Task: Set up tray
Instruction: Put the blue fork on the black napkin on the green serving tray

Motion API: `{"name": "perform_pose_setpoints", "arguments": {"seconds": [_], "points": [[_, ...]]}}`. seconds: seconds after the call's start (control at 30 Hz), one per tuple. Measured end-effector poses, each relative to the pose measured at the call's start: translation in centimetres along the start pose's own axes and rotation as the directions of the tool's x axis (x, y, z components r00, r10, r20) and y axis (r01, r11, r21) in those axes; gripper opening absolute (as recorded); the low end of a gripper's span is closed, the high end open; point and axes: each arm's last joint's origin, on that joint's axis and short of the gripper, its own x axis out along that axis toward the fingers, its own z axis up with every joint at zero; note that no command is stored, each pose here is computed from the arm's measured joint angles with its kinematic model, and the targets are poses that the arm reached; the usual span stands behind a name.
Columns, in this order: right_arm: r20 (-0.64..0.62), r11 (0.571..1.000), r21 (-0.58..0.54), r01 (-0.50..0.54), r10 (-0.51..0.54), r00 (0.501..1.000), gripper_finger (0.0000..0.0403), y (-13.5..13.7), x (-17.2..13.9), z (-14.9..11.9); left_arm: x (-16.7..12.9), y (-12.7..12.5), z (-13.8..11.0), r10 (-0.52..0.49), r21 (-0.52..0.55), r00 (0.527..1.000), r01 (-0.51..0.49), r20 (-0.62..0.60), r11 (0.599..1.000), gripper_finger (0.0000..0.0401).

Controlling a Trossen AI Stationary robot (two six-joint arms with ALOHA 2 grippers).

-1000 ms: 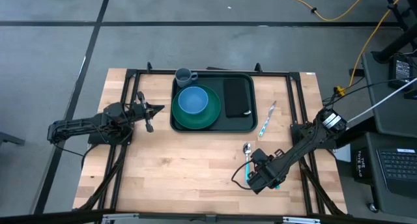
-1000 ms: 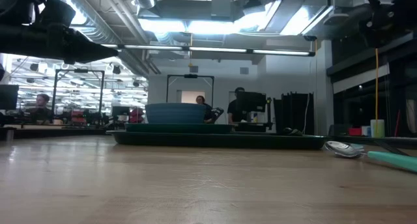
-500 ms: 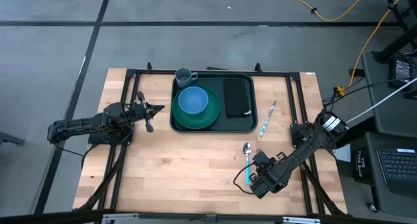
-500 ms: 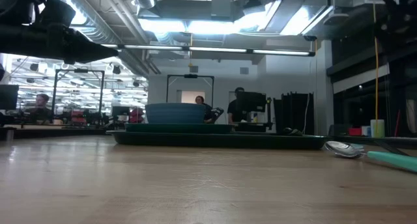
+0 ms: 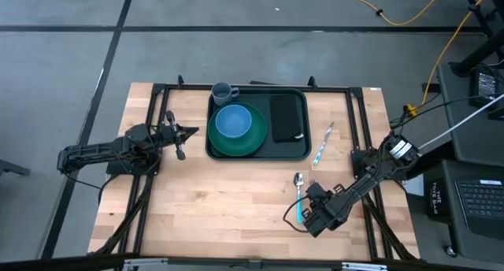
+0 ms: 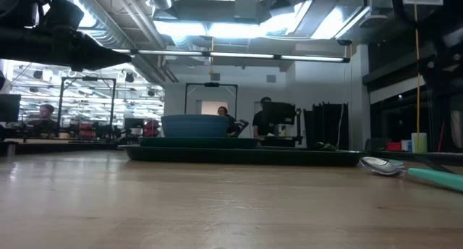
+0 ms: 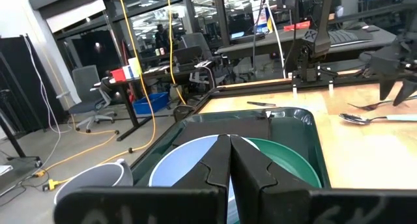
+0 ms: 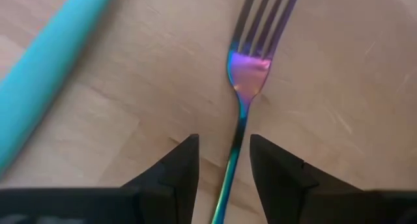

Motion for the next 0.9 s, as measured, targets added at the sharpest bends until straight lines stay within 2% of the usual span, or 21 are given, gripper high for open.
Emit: {"name": "perform_pose_setpoints", "arguments": {"seconds": [0.9], "points": [[-0.074,0.997,-0.077,-0.019,0.013,0.997,0.0140,0.0,0.6,2.1,0.0,0.0,0.0,0.000,0.000,1.000,0.000,0.000,1.000,0.0004]]}}
